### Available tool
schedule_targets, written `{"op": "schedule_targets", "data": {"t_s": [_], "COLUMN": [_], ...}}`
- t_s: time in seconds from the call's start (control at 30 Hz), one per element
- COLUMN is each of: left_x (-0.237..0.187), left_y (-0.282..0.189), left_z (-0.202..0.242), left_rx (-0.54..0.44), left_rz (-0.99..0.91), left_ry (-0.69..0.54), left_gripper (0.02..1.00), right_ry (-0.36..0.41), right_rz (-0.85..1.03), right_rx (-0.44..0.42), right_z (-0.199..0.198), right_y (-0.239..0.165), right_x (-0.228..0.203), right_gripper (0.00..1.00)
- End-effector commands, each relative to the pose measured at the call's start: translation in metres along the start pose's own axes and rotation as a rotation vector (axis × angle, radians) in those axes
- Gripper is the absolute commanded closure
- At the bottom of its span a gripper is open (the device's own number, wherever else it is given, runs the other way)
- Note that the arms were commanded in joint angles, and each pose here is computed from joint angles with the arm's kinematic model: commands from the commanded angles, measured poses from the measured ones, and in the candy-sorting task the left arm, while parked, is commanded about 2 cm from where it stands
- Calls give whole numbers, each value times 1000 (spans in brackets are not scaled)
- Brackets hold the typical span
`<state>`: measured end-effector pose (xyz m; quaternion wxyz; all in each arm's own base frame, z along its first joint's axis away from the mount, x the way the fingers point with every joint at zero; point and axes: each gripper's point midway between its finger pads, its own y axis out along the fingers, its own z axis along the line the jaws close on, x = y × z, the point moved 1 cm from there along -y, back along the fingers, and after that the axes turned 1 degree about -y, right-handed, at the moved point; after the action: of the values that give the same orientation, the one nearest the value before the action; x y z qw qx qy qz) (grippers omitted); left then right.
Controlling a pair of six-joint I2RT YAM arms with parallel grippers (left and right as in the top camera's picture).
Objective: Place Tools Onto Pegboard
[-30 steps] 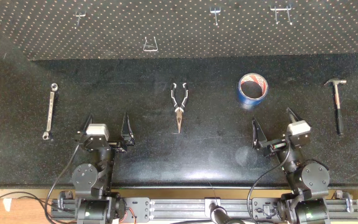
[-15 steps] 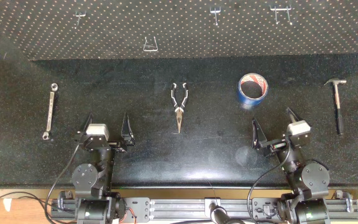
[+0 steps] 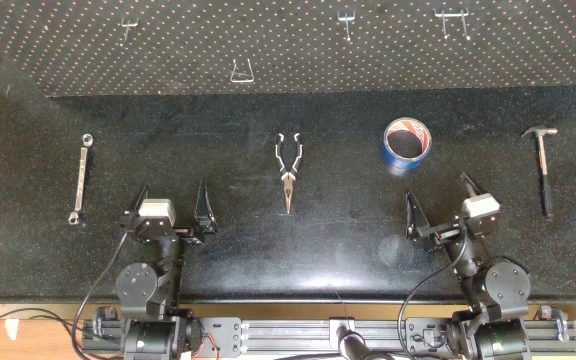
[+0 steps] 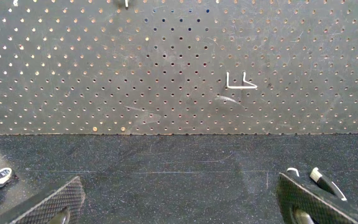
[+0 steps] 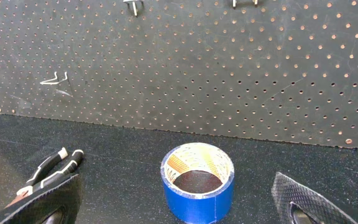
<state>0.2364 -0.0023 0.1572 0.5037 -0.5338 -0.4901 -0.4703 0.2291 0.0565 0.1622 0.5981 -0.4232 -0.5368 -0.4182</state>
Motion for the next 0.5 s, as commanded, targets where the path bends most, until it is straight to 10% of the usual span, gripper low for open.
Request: {"op": "schedule_targets", "data": {"t_s": [0.03, 0.37, 0.5], "left_x": [0, 24, 41], "left_y": [0, 11, 25], "left_z": [0, 0, 26], "left_rx": [-1, 7, 155], "left_rz": [0, 114, 270], "left_ry": [-16, 76, 169], "left_gripper": [23, 23, 23], "right_ry": [7, 7, 7], "right_rz": [-2, -2, -2], "right_rx": [-2, -2, -2], "right_z": [0, 0, 0], "right_y": [0, 0, 0], "right_x": [-1, -1, -1], "right_gripper": [3, 3, 3]}}
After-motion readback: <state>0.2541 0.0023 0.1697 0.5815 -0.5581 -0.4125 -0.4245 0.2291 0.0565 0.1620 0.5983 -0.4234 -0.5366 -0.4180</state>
